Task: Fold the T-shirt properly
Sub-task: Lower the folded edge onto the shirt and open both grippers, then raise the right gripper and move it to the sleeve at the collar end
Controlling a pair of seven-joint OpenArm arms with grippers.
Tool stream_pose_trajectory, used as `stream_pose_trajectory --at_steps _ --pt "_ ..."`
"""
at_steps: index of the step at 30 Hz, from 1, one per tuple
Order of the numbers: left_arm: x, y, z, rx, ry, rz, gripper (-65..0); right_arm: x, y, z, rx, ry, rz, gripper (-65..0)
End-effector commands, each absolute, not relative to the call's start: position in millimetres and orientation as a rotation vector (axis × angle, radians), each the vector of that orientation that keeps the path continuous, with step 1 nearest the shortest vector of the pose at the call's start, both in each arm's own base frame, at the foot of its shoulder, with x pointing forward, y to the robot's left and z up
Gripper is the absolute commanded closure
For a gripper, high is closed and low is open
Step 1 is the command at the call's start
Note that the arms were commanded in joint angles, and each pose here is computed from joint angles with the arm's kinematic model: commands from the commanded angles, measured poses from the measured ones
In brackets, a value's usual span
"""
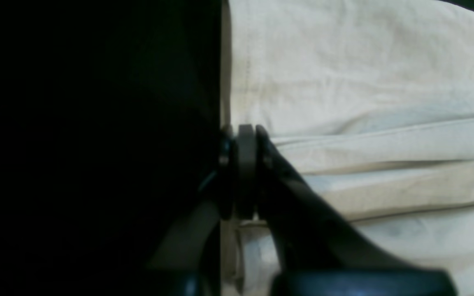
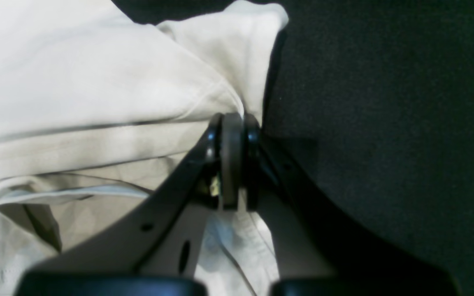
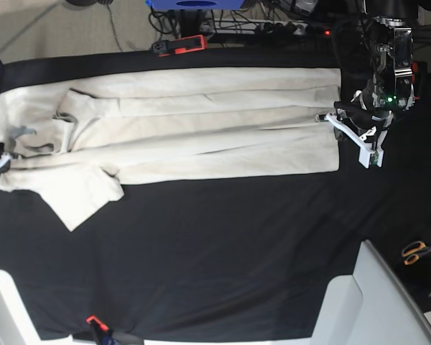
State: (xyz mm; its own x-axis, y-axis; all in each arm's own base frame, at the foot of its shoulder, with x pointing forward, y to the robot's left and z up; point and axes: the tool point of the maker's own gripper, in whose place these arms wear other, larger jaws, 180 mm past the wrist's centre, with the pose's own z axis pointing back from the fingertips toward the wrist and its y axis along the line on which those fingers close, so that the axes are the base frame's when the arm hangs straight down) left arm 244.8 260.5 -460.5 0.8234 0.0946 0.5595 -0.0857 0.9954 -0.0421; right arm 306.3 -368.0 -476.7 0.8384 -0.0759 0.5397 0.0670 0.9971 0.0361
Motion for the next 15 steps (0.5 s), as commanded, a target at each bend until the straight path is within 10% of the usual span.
stream_pose_trajectory --at_steps 1,6,11,15 --pt "254 270 -451 0.012 -0.631 0.092 0.0 321 -387 -456 -0.028 -0.632 -0.087 -0.6" --pt "252 275 -451 0.056 -0.625 0.062 0.0 323 -388 -454 -0.027 -0.637 -0.089 -2.4" --pt "249 280 -454 0.15 -0.607 0.002 -0.2 323 -388 -454 -0.026 -0.639 -0.093 -24.5" --pt "252 283 -452 0.173 -0.611 -0.005 -28.1 324 -399 -446 -0.031 -0.67 -0.146 -38.4"
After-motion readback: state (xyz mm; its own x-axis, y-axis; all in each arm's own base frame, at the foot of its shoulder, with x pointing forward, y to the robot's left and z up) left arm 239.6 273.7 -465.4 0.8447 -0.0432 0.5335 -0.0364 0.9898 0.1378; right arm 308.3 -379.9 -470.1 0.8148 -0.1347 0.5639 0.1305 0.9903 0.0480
